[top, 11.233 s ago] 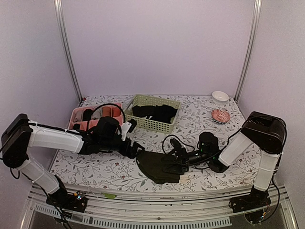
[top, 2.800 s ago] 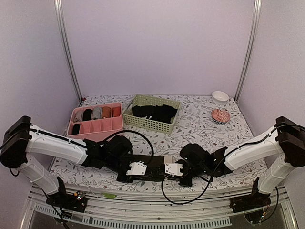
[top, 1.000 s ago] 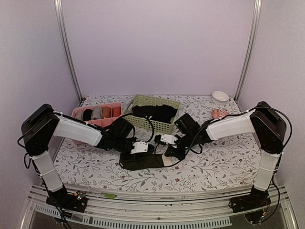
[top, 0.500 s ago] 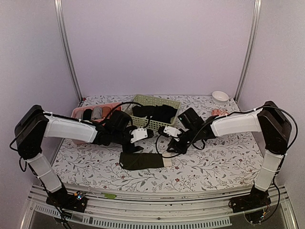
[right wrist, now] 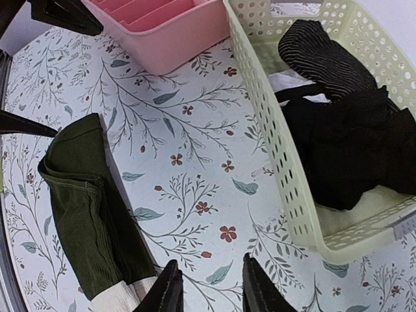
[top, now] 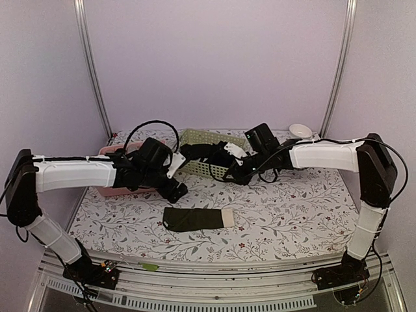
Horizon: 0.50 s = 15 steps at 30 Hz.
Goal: Roll the underwear
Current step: Rotate the underwear at the center of the board.
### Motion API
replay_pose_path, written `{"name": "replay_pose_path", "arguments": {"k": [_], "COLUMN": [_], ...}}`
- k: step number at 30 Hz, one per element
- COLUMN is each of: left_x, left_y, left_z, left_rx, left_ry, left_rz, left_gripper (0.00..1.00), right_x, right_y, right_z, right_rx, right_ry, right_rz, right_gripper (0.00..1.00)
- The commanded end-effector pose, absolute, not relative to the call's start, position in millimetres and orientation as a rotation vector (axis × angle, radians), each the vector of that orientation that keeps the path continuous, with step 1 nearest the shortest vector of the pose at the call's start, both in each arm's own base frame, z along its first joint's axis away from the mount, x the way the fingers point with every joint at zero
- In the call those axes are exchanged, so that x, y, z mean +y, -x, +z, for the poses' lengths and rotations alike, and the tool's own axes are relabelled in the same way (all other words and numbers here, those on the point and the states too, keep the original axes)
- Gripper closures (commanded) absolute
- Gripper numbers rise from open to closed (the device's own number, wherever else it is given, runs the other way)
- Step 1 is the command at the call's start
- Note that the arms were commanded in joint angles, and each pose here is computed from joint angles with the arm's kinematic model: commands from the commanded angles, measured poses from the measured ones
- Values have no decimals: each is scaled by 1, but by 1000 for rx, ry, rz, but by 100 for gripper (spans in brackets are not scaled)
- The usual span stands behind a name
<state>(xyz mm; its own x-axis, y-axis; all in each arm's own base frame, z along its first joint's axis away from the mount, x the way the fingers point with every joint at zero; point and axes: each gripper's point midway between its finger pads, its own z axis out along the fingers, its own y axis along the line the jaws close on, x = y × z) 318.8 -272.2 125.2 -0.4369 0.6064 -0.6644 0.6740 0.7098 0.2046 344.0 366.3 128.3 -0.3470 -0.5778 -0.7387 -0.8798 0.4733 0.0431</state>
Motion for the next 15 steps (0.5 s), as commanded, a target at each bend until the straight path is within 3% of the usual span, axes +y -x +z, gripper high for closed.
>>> {"name": "replay_pose_path", "arguments": {"k": [1,10,15], "left_x": [-245,-226,-223], "left_y": [-280,-232,-224], "left_z": [88,79,63], "left_rx": [2479,2622,2719], "left_ry": [-842,-742,-686], "left_rz": [-118,-231,-221], "left_gripper": [4,4,4], "right_x": [372,372,369], "right_y": [-334,-323,-311], "right_z": [86,40,31], "right_rx": [2206,2324,2354], "right_ry": [1236,1269,1272], "right_rz": [673,718,766], "right_gripper": [71,90,96]}}
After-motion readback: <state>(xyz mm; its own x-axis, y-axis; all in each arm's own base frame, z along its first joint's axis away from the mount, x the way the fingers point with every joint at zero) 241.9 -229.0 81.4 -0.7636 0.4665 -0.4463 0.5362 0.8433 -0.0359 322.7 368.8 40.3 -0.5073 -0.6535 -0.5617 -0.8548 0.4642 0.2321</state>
